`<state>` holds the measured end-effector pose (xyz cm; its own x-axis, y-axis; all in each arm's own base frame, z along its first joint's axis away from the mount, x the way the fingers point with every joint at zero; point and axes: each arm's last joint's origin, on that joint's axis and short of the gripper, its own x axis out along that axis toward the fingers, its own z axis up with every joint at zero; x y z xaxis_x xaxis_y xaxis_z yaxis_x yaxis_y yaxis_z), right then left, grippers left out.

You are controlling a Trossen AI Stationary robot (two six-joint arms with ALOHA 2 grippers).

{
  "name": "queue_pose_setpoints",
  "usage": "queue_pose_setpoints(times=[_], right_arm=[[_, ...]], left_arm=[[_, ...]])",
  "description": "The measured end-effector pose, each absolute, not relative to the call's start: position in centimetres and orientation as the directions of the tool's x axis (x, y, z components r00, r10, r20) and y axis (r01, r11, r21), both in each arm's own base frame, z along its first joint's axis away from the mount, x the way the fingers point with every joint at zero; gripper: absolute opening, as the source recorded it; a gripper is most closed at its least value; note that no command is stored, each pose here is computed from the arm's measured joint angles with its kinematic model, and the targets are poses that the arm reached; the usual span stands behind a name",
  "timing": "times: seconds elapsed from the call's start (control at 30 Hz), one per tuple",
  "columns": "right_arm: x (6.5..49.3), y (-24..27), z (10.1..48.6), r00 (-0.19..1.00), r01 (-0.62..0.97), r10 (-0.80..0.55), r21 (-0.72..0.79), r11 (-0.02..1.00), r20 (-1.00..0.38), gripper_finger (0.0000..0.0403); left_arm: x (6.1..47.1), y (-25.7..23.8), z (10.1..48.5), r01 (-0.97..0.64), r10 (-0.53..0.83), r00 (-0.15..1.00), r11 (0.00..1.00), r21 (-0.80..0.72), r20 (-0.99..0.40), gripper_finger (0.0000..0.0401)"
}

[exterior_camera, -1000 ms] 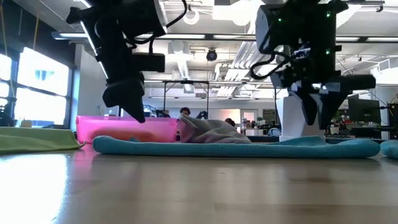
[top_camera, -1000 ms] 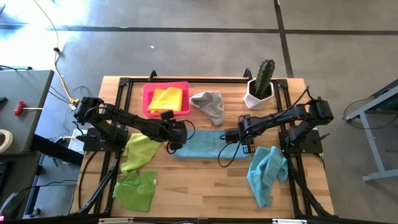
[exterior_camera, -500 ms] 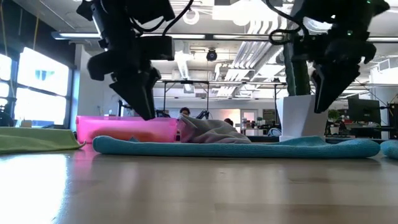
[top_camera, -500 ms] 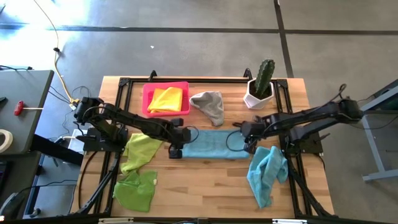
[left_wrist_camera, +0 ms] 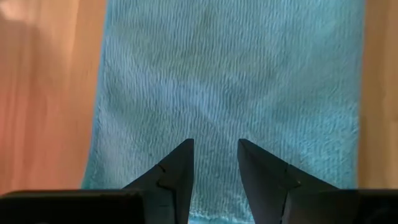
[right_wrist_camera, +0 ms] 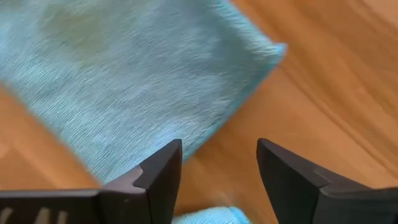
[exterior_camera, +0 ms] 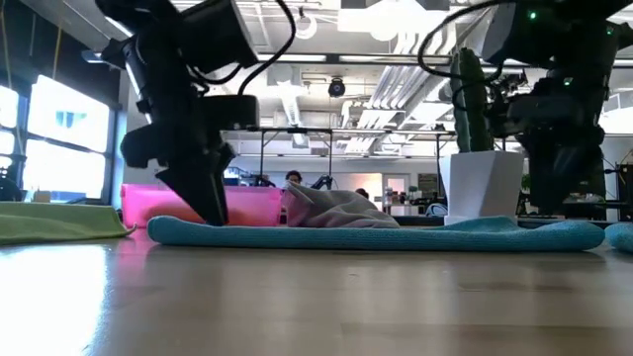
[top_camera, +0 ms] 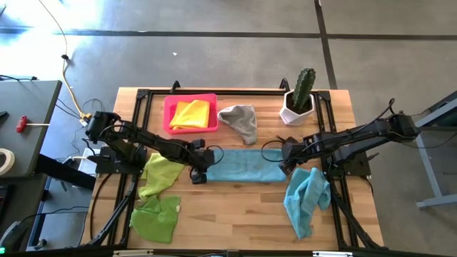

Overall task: Fold microfiber towels
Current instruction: Fold the top blue towel on the table

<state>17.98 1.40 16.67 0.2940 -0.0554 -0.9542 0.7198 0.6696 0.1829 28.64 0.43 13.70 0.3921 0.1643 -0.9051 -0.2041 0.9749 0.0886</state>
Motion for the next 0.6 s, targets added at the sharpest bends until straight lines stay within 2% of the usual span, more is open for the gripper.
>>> queue_pose_setpoints(times=[0.13, 0.3, 0.6], right_arm=[[17.7, 1.2, 15.8, 0.298, 0.775, -0.073, 0.196, 0.601, -0.952, 0.0204], [17.8, 1.2, 14.7, 0.373, 0.79, -0.061, 0.283, 0.543, -0.926, 0.0204], [17.3, 1.3, 13.0, 0.427, 0.793, -0.039, 0.354, 0.496, -0.903, 0.0204]], left_arm=[[27.8, 0.4, 12.6, -0.223, 0.164, 0.383, 0.971, 0.081, -0.909, 0.0112], [27.2, 0.2, 12.0, -0.26, 0.167, 0.393, 0.963, 0.065, -0.904, 0.0112], [26.6, -1.5, 11.5, -0.294, 0.158, 0.379, 0.955, 0.044, -0.912, 0.0112]])
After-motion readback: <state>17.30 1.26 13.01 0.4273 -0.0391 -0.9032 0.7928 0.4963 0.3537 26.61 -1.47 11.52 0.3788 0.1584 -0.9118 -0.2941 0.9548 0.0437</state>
